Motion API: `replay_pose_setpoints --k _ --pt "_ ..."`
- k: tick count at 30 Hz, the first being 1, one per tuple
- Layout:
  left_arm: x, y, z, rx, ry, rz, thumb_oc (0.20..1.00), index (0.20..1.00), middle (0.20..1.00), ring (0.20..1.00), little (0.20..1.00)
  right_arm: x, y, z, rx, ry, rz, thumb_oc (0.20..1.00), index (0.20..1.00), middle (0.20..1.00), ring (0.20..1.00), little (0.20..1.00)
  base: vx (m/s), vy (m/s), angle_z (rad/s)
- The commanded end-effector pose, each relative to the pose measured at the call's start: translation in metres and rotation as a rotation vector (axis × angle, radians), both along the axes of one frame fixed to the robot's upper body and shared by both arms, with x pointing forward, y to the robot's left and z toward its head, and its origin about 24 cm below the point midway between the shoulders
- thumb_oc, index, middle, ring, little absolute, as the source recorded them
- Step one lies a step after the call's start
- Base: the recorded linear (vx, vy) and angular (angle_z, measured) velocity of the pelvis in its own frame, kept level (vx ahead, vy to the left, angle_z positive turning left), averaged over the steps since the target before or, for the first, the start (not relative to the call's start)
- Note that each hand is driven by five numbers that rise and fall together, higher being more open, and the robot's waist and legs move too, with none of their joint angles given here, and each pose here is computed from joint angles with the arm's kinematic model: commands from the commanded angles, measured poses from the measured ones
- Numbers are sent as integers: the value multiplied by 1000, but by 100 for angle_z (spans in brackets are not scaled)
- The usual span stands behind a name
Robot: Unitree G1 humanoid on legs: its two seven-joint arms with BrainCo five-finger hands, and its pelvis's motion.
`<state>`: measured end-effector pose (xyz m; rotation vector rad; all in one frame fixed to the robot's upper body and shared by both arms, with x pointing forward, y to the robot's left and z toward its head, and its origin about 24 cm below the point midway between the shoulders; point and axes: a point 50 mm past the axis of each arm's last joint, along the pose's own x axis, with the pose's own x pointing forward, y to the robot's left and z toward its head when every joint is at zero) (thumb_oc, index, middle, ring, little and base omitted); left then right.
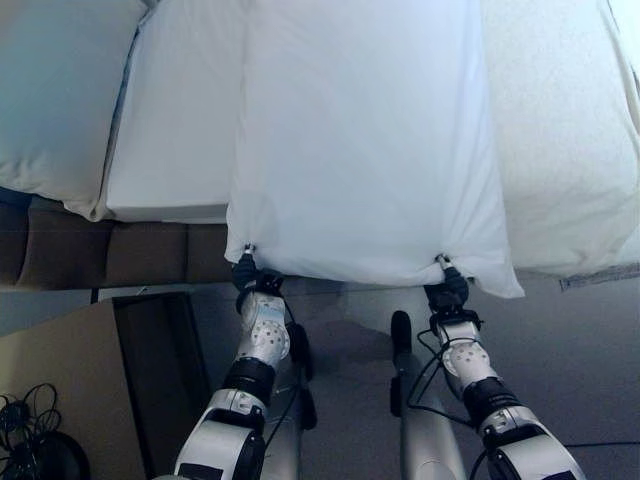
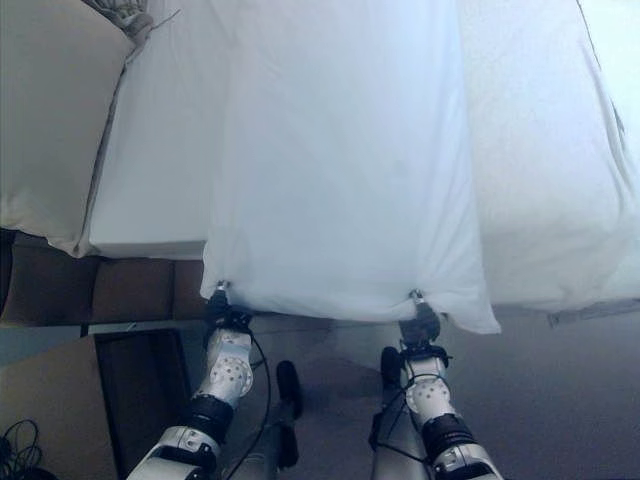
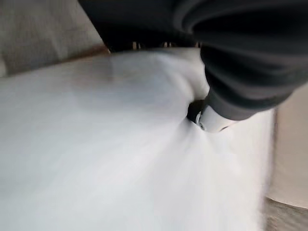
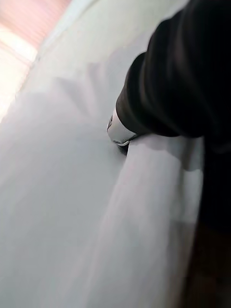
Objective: Make the bed
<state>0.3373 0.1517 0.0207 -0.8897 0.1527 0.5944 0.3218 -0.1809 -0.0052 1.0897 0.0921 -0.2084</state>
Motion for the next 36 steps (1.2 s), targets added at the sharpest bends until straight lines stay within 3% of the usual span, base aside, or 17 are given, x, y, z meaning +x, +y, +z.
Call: replay_pose_setpoints --k 1,7,13,14,15,16,17,26,29,30,32,33,35,36 --pt "-39 50 -56 -7 301 210 200 200 200 200 200 -59 -6 -70 -61 322 35 200 200 200 200 200 16 -25 -9" --pt "-57 52 -84 -63 479 208 200 200 200 200 200 -86 3 -100 -110 519 125 200 200 200 200 200 15 -54 -4" --pt "-61 45 -91 -100 528 181 200 200 200 200 200 -93 4 -107 -135 577 176 200 200 200 200 200 15 -37 -2" --pt "-60 43 -92 -108 522 170 332 332 332 332 332 -93 5 -107 -126 573 182 457 457 457 457 457 11 -34 0" --pt "-60 42 -91 -105 517 161 492 492 492 492 492 -93 4 -107 -127 577 179 624 624 624 624 624 12 -37 1" --pt "-60 40 -92 -102 519 150 724 724 724 724 724 -93 3 -107 -131 580 176 1000 1000 1000 1000 1000 14 -39 0" --pt "-60 38 -92 -106 514 145 1000 1000 1000 1000 1000 -92 3 -106 -135 578 175 1000 1000 1000 1000 1000 21 -44 -1" --pt "-68 27 -98 -10 466 26 1000 1000 1000 1000 1000 -101 -2 -112 -156 603 192 1000 1000 1000 1000 1000 17 -38 1" --pt "-70 22 -98 99 440 -83 1000 1000 1000 1000 1000 -106 -3 -114 -213 606 250 1000 1000 1000 1000 1000 -5 -31 5" --pt "-72 20 -96 230 410 -184 1000 1000 1000 1000 1000 -108 -6 -113 -255 583 286 1000 1000 1000 1000 1000 -17 -47 7" --pt "-73 20 -94 289 399 -227 1000 1000 1000 1000 1000 -108 -6 -112 -291 570 308 1000 1000 1000 1000 1000 -20 -36 9" --pt "-74 23 -85 504 352 -347 1000 1000 1000 1000 1000 -105 -7 -106 -393 520 355 1000 1000 1000 1000 1000 -17 -22 7" --pt "-74 23 -85 504 352 -347 1000 1000 1000 1000 1000 -105 -7 -106 -393 520 355 1000 1000 1000 1000 1000 -16 -19 6" --pt "-78 34 -80 616 323 -386 1000 1000 1000 1000 1000 -99 -10 -96 -494 448 370 1000 1000 1000 1000 1000 -24 -21 3"
